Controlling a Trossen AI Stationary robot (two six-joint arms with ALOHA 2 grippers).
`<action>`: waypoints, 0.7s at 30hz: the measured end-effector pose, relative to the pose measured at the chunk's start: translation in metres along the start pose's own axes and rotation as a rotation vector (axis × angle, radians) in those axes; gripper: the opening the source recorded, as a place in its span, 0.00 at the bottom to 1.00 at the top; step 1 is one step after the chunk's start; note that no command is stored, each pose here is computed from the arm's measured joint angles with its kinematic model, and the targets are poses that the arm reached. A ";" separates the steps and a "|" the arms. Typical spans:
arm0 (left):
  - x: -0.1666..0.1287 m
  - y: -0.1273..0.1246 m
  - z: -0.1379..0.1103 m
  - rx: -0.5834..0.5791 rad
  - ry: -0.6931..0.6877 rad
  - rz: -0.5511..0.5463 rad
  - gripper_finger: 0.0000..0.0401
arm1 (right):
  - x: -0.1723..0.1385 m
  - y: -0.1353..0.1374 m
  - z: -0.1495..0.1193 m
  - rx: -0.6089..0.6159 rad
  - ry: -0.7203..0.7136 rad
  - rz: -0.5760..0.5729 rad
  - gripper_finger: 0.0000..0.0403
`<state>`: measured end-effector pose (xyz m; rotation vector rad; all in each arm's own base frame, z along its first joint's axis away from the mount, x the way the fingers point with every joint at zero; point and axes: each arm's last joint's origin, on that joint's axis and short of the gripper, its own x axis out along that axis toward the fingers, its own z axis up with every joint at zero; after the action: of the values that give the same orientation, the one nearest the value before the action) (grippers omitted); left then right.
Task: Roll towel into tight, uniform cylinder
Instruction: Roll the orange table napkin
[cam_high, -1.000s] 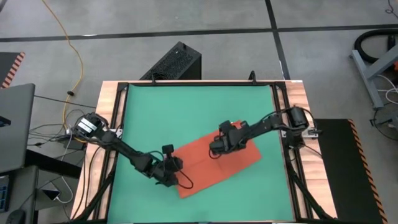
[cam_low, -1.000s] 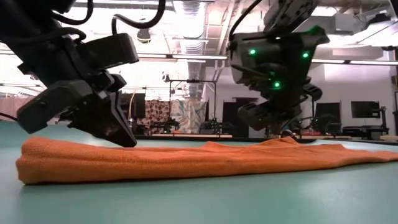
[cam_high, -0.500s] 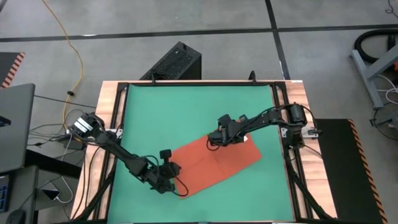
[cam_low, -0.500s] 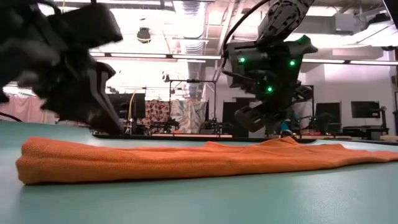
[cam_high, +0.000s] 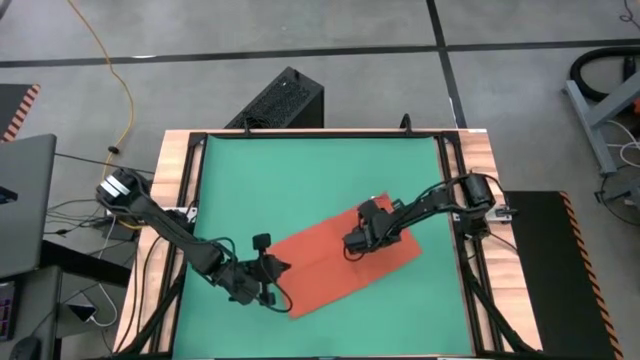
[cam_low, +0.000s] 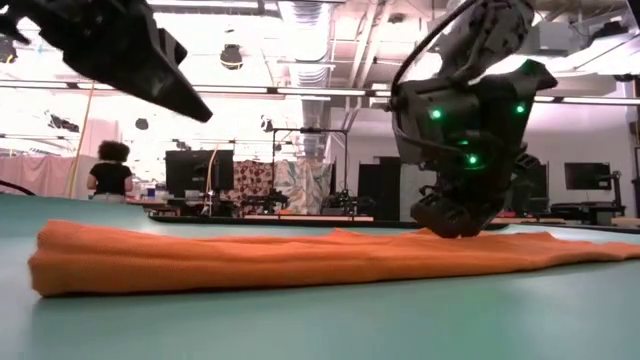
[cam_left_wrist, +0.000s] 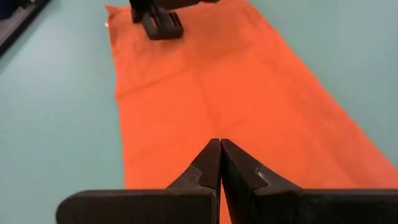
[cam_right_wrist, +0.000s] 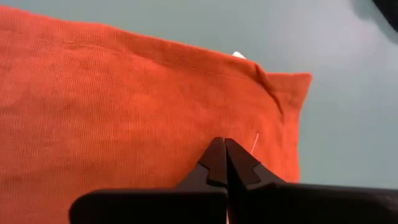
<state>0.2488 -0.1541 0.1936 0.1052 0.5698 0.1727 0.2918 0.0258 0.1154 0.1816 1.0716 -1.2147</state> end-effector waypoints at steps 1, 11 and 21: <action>-0.001 0.001 0.001 -0.003 -0.005 0.003 0.00 | 0.003 0.000 0.000 0.009 -0.001 0.006 0.01; -0.005 0.003 0.004 0.000 -0.011 0.001 0.00 | 0.030 0.003 0.025 -0.024 -0.085 0.091 0.01; -0.005 0.003 0.004 -0.007 -0.012 -0.001 0.00 | 0.042 0.019 0.071 -0.105 -0.261 0.356 0.01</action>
<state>0.2465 -0.1523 0.1996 0.0994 0.5577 0.1734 0.3464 -0.0395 0.1138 0.1223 0.8302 -0.8336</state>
